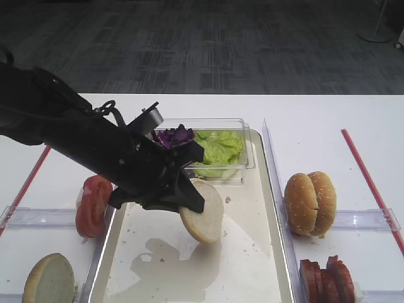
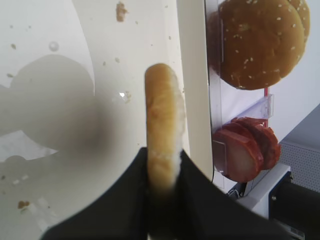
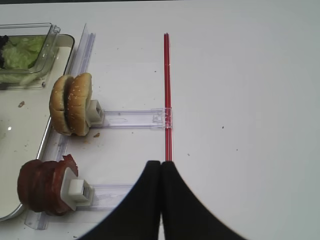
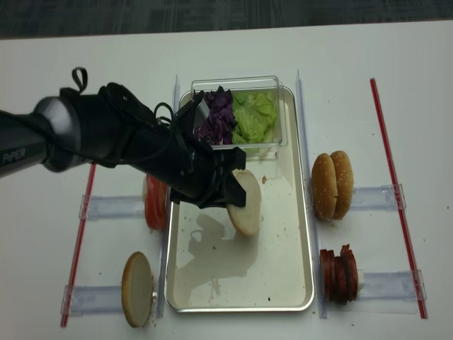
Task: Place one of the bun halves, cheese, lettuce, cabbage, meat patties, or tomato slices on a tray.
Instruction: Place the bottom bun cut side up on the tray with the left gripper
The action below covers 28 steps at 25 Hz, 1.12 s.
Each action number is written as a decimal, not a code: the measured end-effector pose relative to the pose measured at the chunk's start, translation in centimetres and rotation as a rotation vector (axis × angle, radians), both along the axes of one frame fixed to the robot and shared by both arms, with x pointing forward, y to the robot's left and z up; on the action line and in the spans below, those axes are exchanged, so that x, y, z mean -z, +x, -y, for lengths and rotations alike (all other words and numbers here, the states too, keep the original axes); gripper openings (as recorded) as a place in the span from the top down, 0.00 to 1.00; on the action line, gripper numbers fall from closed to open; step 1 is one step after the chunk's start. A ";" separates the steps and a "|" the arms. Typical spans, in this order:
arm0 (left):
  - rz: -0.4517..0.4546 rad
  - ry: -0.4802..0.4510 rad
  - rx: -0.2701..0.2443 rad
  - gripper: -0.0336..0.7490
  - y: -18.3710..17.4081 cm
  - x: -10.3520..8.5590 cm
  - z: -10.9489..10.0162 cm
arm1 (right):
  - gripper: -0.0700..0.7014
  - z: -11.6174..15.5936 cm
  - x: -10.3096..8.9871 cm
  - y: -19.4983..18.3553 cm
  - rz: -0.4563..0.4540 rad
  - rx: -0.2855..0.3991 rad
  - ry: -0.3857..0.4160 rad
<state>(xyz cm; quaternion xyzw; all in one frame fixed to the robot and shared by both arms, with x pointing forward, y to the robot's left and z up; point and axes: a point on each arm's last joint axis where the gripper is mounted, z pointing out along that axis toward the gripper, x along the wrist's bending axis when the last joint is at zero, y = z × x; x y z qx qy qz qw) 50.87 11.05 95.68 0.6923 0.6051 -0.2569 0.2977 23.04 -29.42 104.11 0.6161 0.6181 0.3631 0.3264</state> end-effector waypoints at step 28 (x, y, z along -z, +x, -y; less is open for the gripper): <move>-0.068 0.007 -0.020 0.64 0.6 1.7 -0.5 | 0.44 0.0 0.0 0.0 0.000 0.000 0.000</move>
